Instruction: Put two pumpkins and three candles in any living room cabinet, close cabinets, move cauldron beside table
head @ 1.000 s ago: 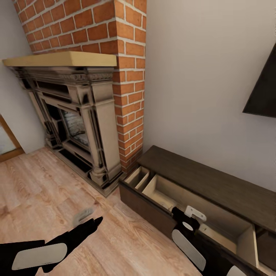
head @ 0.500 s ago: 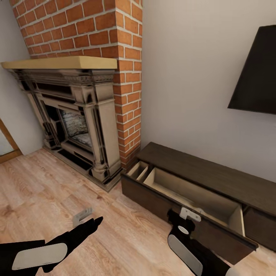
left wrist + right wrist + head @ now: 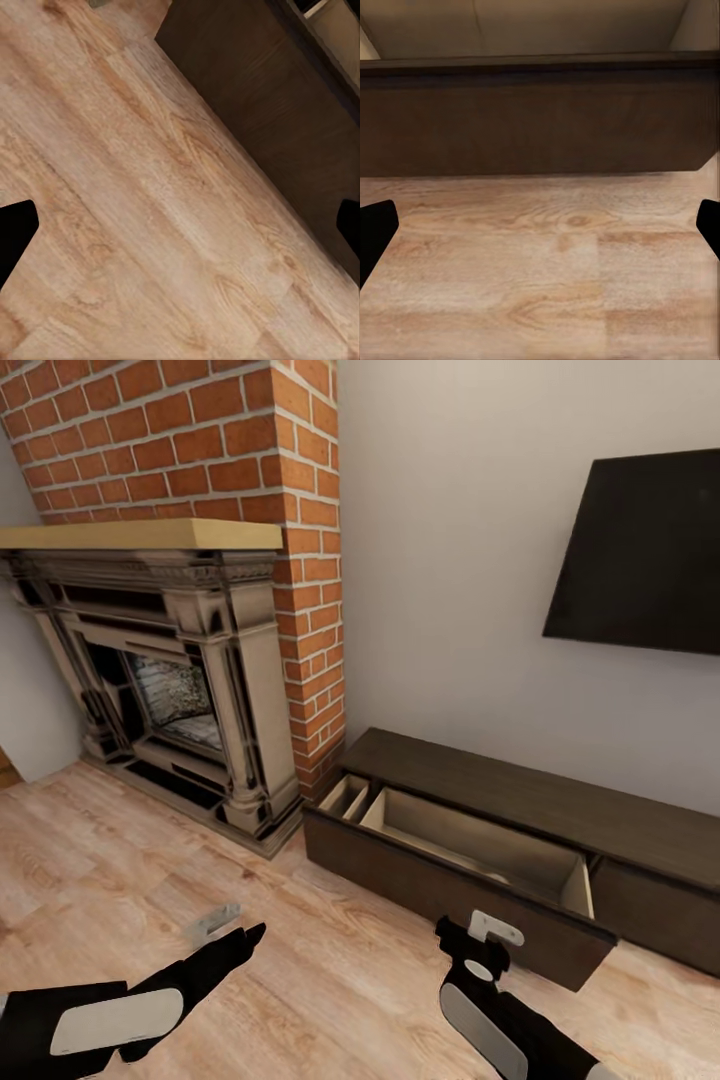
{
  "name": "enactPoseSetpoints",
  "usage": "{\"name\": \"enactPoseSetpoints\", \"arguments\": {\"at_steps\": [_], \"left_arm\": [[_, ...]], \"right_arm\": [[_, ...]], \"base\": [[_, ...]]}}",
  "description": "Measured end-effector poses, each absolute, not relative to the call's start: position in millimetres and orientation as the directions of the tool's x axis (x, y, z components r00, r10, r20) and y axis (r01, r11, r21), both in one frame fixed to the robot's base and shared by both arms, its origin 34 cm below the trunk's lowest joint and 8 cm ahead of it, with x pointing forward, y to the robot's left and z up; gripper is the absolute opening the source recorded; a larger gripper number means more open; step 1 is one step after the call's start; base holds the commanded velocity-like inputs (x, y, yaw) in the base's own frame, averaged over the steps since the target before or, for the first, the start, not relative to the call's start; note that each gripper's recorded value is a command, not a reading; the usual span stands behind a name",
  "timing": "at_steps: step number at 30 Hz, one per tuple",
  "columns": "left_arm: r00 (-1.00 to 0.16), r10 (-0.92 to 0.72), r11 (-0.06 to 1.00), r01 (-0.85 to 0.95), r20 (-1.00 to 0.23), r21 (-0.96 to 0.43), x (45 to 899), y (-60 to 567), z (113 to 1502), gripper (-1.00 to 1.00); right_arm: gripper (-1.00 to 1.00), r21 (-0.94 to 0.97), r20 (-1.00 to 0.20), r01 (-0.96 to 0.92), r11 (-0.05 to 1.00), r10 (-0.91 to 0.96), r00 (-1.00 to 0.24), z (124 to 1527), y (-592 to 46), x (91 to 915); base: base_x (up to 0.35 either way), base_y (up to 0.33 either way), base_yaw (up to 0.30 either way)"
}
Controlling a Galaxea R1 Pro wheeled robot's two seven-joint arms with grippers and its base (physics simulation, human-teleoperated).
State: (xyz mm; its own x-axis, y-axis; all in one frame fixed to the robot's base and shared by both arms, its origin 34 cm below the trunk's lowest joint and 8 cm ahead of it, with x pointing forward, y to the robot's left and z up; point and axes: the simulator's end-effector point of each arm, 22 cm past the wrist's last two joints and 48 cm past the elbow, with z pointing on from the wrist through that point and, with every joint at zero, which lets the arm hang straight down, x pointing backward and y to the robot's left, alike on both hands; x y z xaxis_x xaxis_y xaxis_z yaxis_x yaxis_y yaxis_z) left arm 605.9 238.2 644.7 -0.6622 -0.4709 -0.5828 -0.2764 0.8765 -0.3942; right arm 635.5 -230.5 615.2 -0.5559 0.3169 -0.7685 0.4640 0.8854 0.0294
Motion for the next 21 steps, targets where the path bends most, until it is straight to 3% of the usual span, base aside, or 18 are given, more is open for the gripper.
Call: {"name": "enactPoseSetpoints", "arguments": {"at_steps": [10,21], "left_arm": [[-0.697,-0.252,0.968,-0.194,-0.672,-0.161,613.0,241.5,577.1,1.00],[-0.728,-0.127,0.991,-0.123,-0.674,-0.054,591.8,260.4,561.3,1.00]], "right_arm": [[1.00,0.044,-0.800,0.479,0.877,0.318,-0.509,581.2,-246.1,628.8],[1.00,-0.008,-0.820,0.503,0.864,0.282,-0.497,570.7,-270.3,616.3]], "base": [[-0.002,0.001,-0.203],[0.000,0.058,-0.204]]}}
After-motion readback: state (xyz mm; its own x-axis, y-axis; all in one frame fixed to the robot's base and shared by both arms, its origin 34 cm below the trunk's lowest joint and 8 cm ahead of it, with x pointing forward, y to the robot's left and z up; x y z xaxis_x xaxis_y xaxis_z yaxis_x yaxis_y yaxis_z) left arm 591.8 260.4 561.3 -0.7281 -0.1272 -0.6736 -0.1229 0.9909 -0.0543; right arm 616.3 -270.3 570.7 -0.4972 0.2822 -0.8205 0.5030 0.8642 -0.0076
